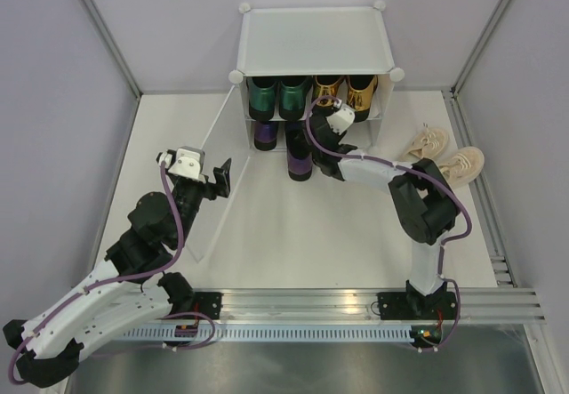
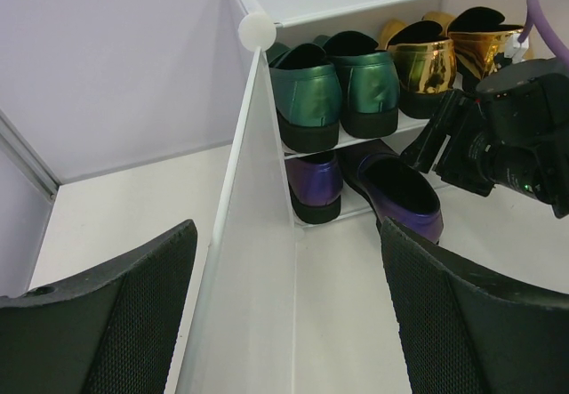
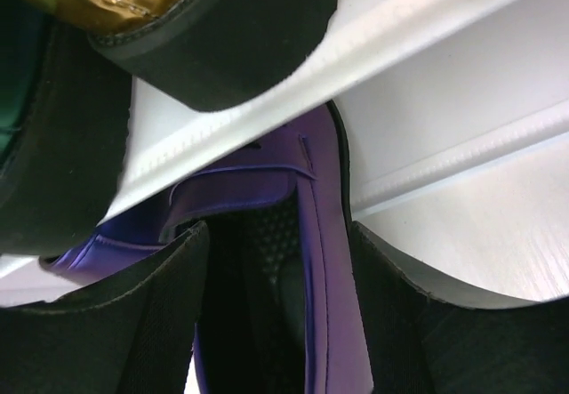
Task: Place and organize the shoes in the shoe cabinet
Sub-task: Place the shoe in the shoe cabinet.
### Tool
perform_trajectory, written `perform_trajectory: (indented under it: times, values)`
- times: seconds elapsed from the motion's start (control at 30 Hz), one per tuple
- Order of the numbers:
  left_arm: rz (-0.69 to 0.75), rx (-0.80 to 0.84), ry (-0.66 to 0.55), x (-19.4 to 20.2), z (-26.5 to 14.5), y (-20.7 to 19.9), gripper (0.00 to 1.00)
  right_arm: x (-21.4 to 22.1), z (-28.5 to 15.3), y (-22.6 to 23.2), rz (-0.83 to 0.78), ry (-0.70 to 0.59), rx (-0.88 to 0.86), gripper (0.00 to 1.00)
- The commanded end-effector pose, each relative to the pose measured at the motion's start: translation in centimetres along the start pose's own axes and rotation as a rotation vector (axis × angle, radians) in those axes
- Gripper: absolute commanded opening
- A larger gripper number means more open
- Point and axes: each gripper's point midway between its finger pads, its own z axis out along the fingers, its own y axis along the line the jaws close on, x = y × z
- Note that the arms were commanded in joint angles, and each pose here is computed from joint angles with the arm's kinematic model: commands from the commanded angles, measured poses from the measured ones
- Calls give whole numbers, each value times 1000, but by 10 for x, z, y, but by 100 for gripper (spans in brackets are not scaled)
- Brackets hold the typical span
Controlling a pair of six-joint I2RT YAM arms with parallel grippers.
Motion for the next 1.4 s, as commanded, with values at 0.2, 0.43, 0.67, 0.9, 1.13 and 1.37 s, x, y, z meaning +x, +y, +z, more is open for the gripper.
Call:
perform_trajectory:
  times: [0.2, 0.43, 0.67, 0.9, 1.13, 1.37]
  values:
    - [-25, -5, -22, -9, 0, 1, 87, -37, -47, 22, 66, -24, -158, 70]
    - [-23, -3, -22, -9, 0, 1, 87, -28, -85, -1, -41, -13, -232, 66]
    - [-24, 0, -20, -9, 0, -1, 87, 20, -110, -1, -317, -19, -322, 82]
    - [-17, -6, -16, -8, 1, 1, 87, 64, -93, -12, -417, 22, -288, 88]
    - [-13, -7, -14, -8, 1, 1, 87, 80, -68, -18, -495, 15, -206, 89]
    - [-15, -3, -17, -9, 0, 0, 87, 96, -52, -9, -532, 29, -212, 92]
